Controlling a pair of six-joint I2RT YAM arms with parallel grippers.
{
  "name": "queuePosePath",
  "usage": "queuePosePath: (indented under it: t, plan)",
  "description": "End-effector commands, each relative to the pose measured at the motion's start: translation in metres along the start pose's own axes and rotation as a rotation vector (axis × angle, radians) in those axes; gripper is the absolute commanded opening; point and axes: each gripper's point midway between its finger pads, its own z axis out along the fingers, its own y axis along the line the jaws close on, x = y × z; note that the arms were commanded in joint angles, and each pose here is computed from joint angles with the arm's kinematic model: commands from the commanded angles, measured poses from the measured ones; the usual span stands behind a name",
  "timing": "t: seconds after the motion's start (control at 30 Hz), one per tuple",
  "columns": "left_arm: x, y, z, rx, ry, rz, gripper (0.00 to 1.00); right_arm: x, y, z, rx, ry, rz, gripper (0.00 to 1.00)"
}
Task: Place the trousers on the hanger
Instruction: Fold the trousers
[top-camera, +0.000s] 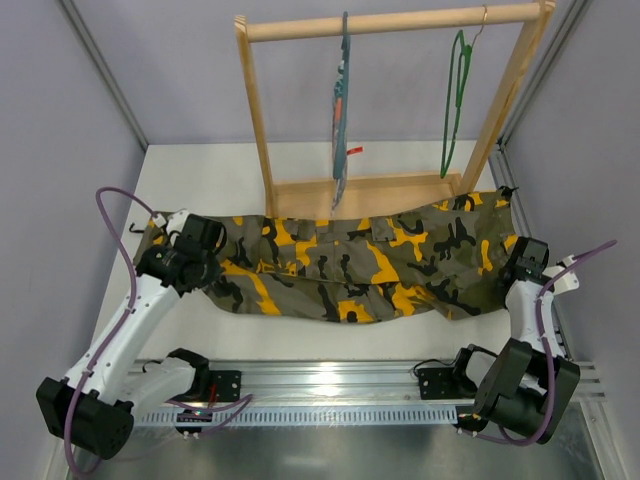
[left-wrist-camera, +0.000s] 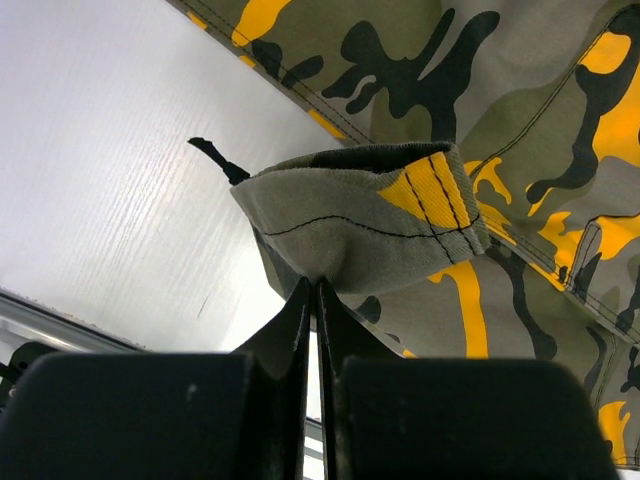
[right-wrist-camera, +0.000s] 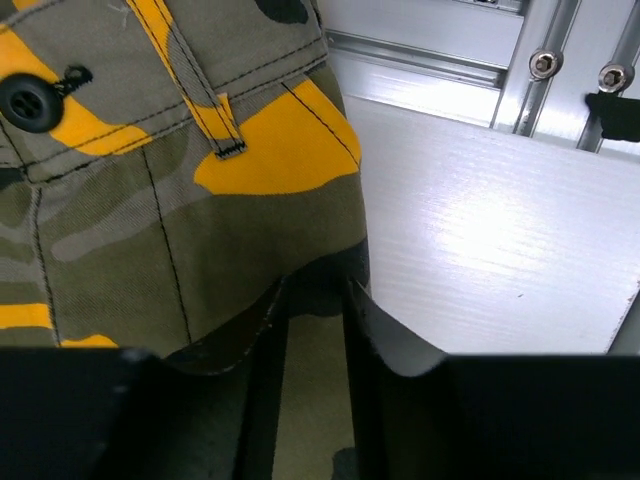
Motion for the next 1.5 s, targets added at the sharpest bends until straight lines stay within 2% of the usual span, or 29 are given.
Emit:
queuePosePath:
  t: [0.0, 0.03, 0.07, 0.13, 0.33, 0.37, 0.4, 0.43, 0.53, 0.67, 0.8, 1.1, 1.3, 1.33, 1.4, 1.43, 1.47]
  plan:
    - [-0.011, 0.003, 0.002, -0.009, -0.05, -0.008, 0.0, -0.017, 0.007, 0.003, -0.011, -0.075, 0.036, 0.29]
    - [-0.011, 0.003, 0.003, -0.01, -0.05, -0.01, 0.0, -0.018, 0.006, 0.002, -0.011, -0.081, 0.036, 0.18]
    - [-0.012, 0.002, 0.003, -0.005, -0.049, -0.012, 0.0, -0.019, 0.005, 0.002, -0.005, -0.085, 0.038, 0.11]
    - [-0.012, 0.001, 0.004, 0.001, -0.048, -0.018, 0.0, -0.021, 0.006, 0.001, -0.012, -0.095, 0.041, 0.04]
    - [-0.01, 0.001, 0.007, -0.005, -0.037, -0.015, 0.0, -0.03, 0.008, -0.003, -0.026, -0.121, 0.014, 0.04]
    - [-0.009, -0.002, 0.007, 0.008, -0.034, -0.021, 0.0, -0.034, 0.013, -0.003, -0.05, -0.115, -0.004, 0.11]
    - [-0.008, -0.003, 0.007, 0.016, -0.03, -0.026, 0.0, -0.029, 0.023, -0.004, -0.121, -0.078, -0.061, 0.33]
    - [-0.003, -0.003, 0.009, 0.023, -0.017, -0.031, 0.0, -0.039, 0.026, -0.002, -0.149, -0.095, -0.034, 0.47]
    - [0.007, -0.018, 0.012, 0.104, 0.021, -0.052, 0.0, -0.047, 0.031, -0.004, -0.217, -0.133, -0.02, 0.58]
    - [0.013, -0.009, 0.019, 0.069, 0.021, -0.033, 0.0, -0.058, 0.019, -0.002, -0.167, -0.155, 0.016, 0.63]
    - [0.006, -0.006, 0.019, 0.042, -0.006, -0.026, 0.0, -0.05, 0.007, 0.018, -0.146, -0.074, 0.052, 0.63]
    - [0.002, -0.007, 0.021, 0.034, -0.015, -0.017, 0.0, -0.051, 0.007, 0.029, -0.206, -0.069, 0.086, 0.66]
    - [0.003, -0.01, 0.026, 0.036, -0.013, -0.033, 0.0, -0.037, 0.007, 0.04, -0.231, -0.05, 0.104, 0.66]
    - [0.003, -0.011, 0.027, 0.039, -0.016, -0.036, 0.0, -0.037, 0.006, 0.04, -0.23, -0.051, 0.098, 0.63]
    - [0.002, -0.009, 0.028, 0.032, -0.019, -0.033, 0.0, -0.038, 0.008, 0.038, -0.244, -0.062, 0.097, 0.55]
    - [0.001, -0.008, 0.028, 0.027, -0.025, -0.034, 0.0, -0.041, 0.007, 0.037, -0.239, -0.073, 0.101, 0.42]
    - [-0.001, -0.007, 0.027, 0.02, -0.032, -0.031, 0.0, -0.046, 0.008, 0.032, -0.248, -0.094, 0.104, 0.35]
